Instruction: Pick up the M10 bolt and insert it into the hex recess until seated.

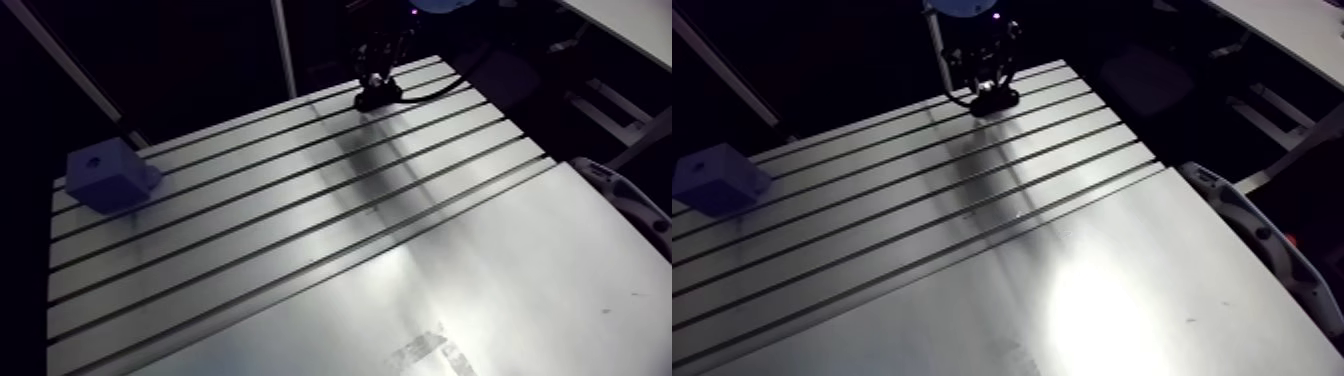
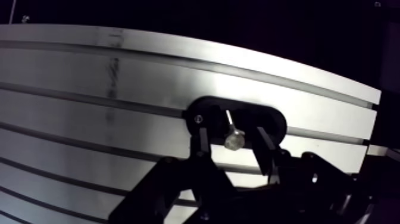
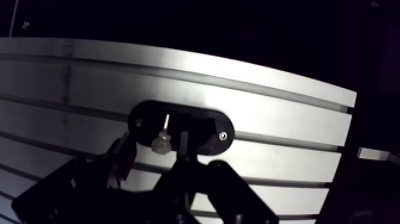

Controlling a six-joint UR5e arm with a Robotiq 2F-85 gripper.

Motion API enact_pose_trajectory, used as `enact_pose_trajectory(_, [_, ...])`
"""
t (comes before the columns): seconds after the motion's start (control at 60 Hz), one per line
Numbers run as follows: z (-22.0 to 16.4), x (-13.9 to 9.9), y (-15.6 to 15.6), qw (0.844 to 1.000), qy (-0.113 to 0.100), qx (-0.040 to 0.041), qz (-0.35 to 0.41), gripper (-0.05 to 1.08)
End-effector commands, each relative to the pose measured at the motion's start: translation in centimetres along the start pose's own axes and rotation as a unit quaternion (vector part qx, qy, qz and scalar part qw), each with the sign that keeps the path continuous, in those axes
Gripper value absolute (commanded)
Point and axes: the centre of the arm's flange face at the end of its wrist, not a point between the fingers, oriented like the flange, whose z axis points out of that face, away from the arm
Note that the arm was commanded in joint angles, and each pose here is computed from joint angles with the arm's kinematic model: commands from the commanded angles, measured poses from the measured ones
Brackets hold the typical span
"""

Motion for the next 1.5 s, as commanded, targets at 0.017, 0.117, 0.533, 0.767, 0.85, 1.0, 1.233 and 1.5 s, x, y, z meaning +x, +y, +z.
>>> enact_pose_trajectory(0.017, [0.05,0.01,0.02,1.0,0.0,-0.0005,0.0,0.52])
enact_pose_trajectory(0.117, [0.05,0.0,0.03,1.0,0.0,-0.0012,0.0,0.52])
enact_pose_trajectory(0.533, [-0.1,-0.07,0.09,1.0,0.0,-0.0018,0.001,0.54])
enact_pose_trajectory(0.767, [0.01,-0.16,0.03,1.0,-0.001,-0.0009,0.001,0.57])
enact_pose_trajectory(0.85, [-0.04,-0.12,0.06,1.0,-0.001,-0.0013,0.001,0.58])
enact_pose_trajectory(1.0, [0.05,-0.13,0.06,1.0,-0.001,-0.0009,0.001,0.59])
enact_pose_trajectory(1.233, [0.11,-0.17,0.03,1.0,-0.002,-0.0006,0.001,0.6])
enact_pose_trajectory(1.5, [0.05,-0.12,0.08,1.0,-0.001,-0.0019,0.001,0.62])
